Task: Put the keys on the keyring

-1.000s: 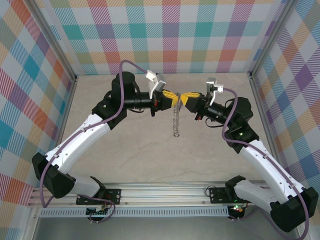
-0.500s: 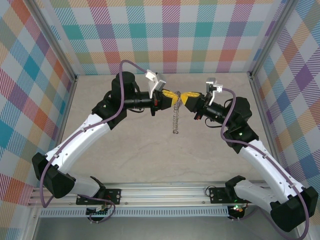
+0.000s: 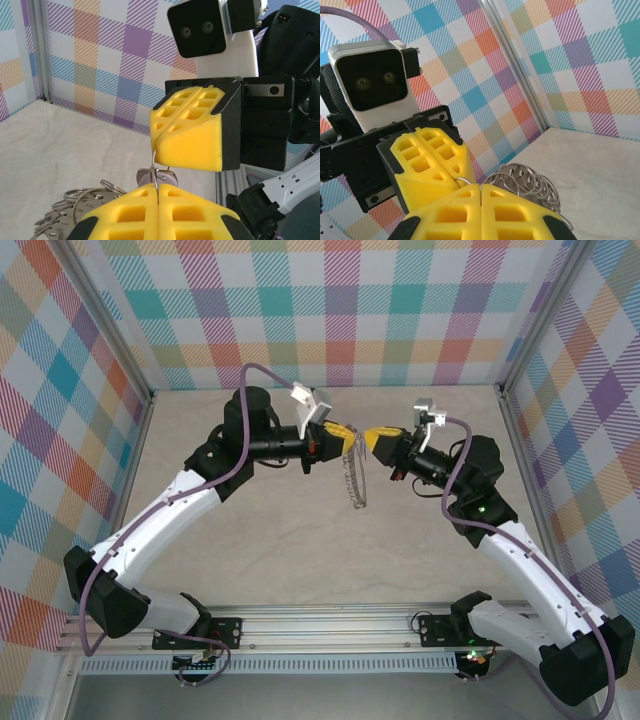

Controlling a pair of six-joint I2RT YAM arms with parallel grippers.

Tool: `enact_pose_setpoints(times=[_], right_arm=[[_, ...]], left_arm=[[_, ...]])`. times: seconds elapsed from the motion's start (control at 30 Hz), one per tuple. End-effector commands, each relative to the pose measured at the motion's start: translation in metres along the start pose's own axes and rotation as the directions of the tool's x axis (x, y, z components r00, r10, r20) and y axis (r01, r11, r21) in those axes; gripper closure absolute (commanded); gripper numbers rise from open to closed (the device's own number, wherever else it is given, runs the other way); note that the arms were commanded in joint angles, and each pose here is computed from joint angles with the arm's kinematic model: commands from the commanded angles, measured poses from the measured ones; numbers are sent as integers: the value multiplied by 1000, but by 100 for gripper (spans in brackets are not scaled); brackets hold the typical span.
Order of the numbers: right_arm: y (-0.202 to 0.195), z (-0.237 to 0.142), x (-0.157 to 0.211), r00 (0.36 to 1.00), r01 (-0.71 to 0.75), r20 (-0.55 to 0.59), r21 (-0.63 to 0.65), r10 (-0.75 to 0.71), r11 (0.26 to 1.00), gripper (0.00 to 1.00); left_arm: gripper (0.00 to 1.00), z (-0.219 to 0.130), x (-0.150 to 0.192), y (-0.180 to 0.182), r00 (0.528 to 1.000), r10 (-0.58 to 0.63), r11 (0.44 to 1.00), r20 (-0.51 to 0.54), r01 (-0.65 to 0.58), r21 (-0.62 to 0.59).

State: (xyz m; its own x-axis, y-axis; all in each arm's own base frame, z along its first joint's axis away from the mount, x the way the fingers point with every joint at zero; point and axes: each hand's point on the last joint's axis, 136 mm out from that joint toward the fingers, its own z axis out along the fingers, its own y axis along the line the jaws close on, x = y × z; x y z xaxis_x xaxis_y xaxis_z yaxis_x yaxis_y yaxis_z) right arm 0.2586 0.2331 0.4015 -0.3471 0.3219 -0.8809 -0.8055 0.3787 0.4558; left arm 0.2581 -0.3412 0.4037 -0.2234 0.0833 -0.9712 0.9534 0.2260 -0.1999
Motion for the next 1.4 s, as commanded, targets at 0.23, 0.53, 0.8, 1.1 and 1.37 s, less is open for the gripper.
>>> enact_pose_setpoints(times=[0.23,0.53,0.8,1.1,1.37], right_arm=[[6,3,4,996,-85,-15,-89,84,992,100],[11,6,5,991,-135,-24,-146,133,980,100],[12,1,12,991,-134,-41,-136,130,982,100],[11,-6,16,993,-114,-46,-100,110,989,100],[25,5,21,981,-161,-145,-219,131,962,100]], left_arm=[[100,-13,-40,-22,984,77,997,163,-80,8],[100,-12,-46,-18,979,78,997,189,-77,-11],[100,-12,-50,-11,974,86,996,209,-77,-48],[100,-13,-52,-11,973,89,995,214,-80,-51],[100,-12,-53,-10,973,81,996,215,-72,-51]])
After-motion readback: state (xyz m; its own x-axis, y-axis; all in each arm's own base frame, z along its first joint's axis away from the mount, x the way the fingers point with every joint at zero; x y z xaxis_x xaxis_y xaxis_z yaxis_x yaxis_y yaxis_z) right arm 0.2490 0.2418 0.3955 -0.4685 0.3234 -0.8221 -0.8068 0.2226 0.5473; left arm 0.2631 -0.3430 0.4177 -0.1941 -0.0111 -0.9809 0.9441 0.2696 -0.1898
